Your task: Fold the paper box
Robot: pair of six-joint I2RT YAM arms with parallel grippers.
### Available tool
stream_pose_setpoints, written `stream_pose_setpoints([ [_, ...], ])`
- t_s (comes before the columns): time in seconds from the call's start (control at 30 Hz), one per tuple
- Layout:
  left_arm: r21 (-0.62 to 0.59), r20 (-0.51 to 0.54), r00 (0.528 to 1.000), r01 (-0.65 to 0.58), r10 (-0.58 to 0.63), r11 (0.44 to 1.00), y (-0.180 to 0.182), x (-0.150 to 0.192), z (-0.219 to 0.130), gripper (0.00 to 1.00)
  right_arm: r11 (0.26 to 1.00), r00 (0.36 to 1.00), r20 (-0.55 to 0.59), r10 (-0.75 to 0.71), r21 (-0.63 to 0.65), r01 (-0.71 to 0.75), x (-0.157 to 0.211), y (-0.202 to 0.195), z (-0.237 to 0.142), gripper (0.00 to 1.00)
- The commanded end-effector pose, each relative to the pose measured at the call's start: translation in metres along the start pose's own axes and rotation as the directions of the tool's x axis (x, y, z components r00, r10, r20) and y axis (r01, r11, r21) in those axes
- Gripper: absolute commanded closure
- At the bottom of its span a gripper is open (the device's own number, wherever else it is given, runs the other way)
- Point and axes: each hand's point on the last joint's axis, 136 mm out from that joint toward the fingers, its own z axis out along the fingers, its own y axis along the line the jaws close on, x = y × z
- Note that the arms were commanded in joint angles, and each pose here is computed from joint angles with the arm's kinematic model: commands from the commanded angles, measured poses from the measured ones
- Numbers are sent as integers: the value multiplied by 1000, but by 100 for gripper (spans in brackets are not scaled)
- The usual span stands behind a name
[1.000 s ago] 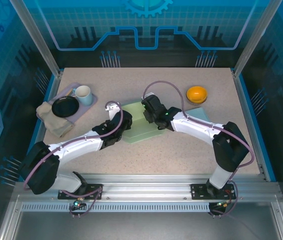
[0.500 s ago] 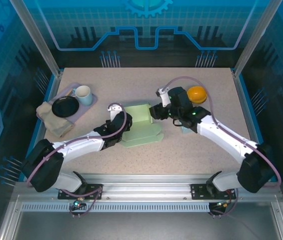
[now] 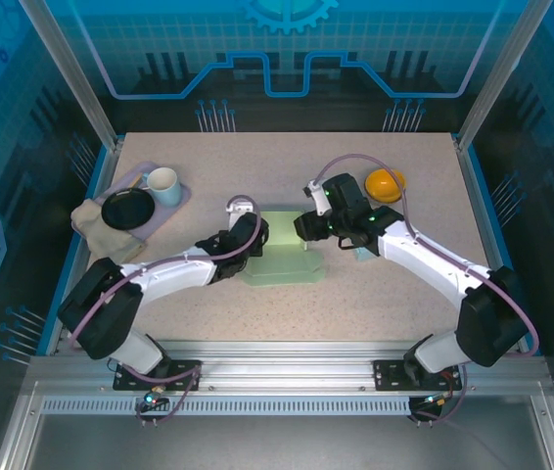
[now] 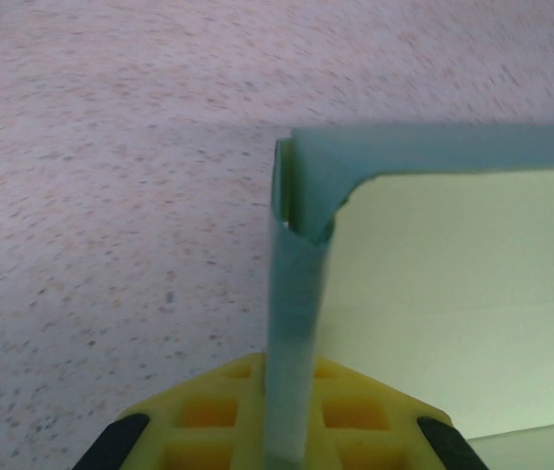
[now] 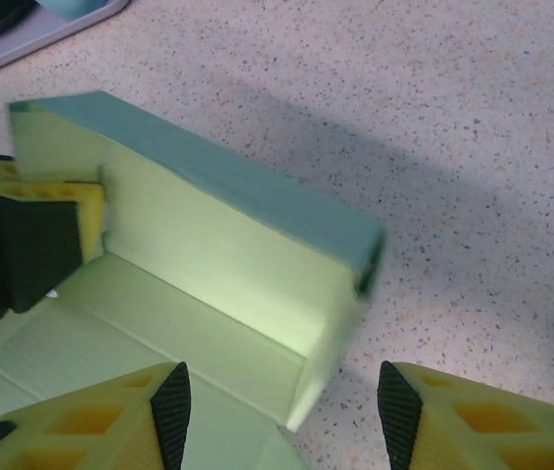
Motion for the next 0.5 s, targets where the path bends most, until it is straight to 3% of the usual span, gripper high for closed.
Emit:
stream_pose_setpoints([
  [0.0,127,-74,977,-189,200,974,-27,-7,1,100,998,998,69,-3,66,-1,-20,-10,-41,44],
  [0.17,267,-182,886,-373,427,888,-41,-5,0,100,981,991,119,54,178,-75,-6,-48,-89,44],
  [0.23,341,-215,860,-378,463,860,-48,-3,-4,100,974,989,127,78,201,-102,5,-59,-102,44],
  [0.37,534,-232,781,-396,580,747,-72,6,-22,100,958,983,144,116,245,-149,25,-76,-125,43],
  [0.47,609,-233,714,-422,660,671,-77,9,-35,100,960,974,180,136,219,-174,33,-76,-132,42],
])
